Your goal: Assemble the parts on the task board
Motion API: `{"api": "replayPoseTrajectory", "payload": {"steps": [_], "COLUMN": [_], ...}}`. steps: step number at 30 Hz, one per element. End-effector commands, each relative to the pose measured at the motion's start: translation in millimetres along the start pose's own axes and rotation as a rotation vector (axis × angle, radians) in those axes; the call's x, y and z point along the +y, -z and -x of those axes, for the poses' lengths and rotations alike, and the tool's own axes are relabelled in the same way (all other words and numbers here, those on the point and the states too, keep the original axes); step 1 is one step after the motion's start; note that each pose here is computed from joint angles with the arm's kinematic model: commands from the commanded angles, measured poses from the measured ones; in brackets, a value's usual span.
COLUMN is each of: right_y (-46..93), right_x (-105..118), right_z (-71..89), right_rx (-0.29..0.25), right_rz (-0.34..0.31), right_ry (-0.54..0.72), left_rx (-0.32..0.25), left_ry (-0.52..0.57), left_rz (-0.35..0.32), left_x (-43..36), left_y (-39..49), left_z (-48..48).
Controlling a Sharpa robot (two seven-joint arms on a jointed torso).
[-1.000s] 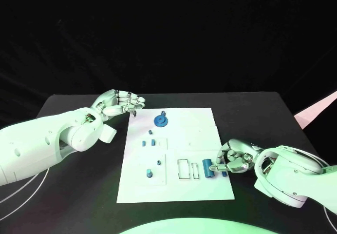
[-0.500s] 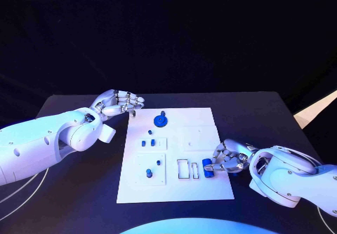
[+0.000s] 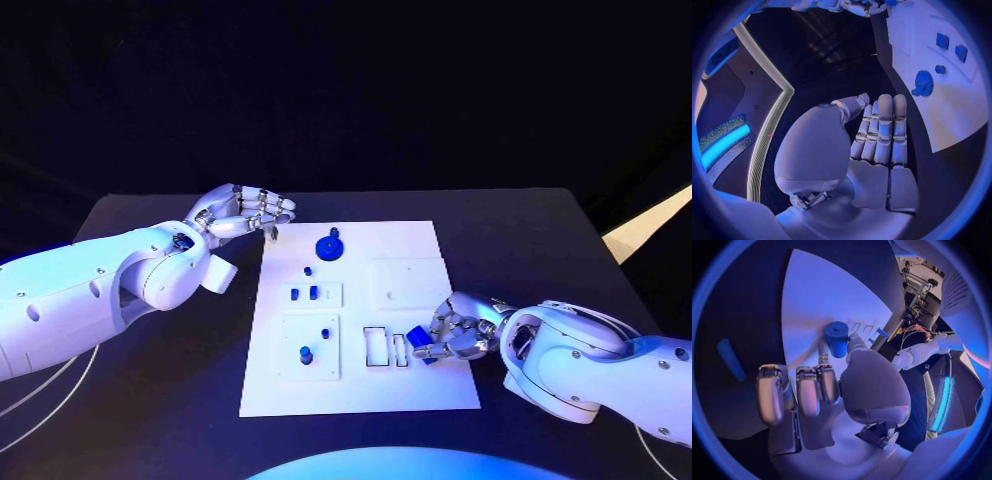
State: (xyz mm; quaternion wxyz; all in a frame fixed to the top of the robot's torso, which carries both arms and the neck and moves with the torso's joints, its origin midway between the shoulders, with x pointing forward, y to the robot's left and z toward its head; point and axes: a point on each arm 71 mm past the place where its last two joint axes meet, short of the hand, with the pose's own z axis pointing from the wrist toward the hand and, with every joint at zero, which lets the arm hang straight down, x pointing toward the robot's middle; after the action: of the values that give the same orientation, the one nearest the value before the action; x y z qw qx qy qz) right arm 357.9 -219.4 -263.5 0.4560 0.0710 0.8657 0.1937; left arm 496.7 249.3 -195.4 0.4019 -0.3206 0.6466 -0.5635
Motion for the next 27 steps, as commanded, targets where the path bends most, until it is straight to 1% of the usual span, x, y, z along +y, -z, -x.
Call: {"api": "replayPoseTrajectory", "payload": {"steps": [1,4,8,11,14,17,21,25,27], "right_y": [-0.6,-1.6,-2.1,-1.8,0.0,2.6,6.3,9.3,9.7], "right_x": [-4.3,-4.0,-3.3,-2.6,-1.7,0.2,8.2,19.6,25.3], "right_z": [-11.6,-12.6,-11.0,-9.6,-8.3,-5.4,4.0,12.0,13.1], "right_rx": [0.071,0.065,0.026,0.001,-0.019,-0.029,-0.04,-0.039,-0.031], "right_rz": [-0.035,-0.038,-0.037,-0.033,-0.03,-0.027,-0.009,0.015,0.027], "right_ry": [0.076,0.08,0.057,0.026,-0.032,-0.091,-0.165,-0.214,-0.23], "left_rx": [0.018,0.02,0.021,0.021,0.02,0.019,0.019,0.02,0.021], "left_ry": [0.013,0.013,0.013,0.013,0.013,0.013,0.013,0.013,0.014], "left_rz": [-0.003,-0.003,-0.002,-0.002,-0.001,0.0,0.001,0.001,0.001], "left_x": [-0.9,-0.9,-0.9,-0.8,-0.6,-0.4,-0.2,-0.3,-0.3], "left_y": [-0.4,-0.4,-0.3,-0.3,-0.2,-0.2,-0.3,-0.7,-0.9], "left_z": [-2.3,-2.5,-2.5,-2.4,-2.0,-1.6,-1.3,-1.8,-2.2]}}
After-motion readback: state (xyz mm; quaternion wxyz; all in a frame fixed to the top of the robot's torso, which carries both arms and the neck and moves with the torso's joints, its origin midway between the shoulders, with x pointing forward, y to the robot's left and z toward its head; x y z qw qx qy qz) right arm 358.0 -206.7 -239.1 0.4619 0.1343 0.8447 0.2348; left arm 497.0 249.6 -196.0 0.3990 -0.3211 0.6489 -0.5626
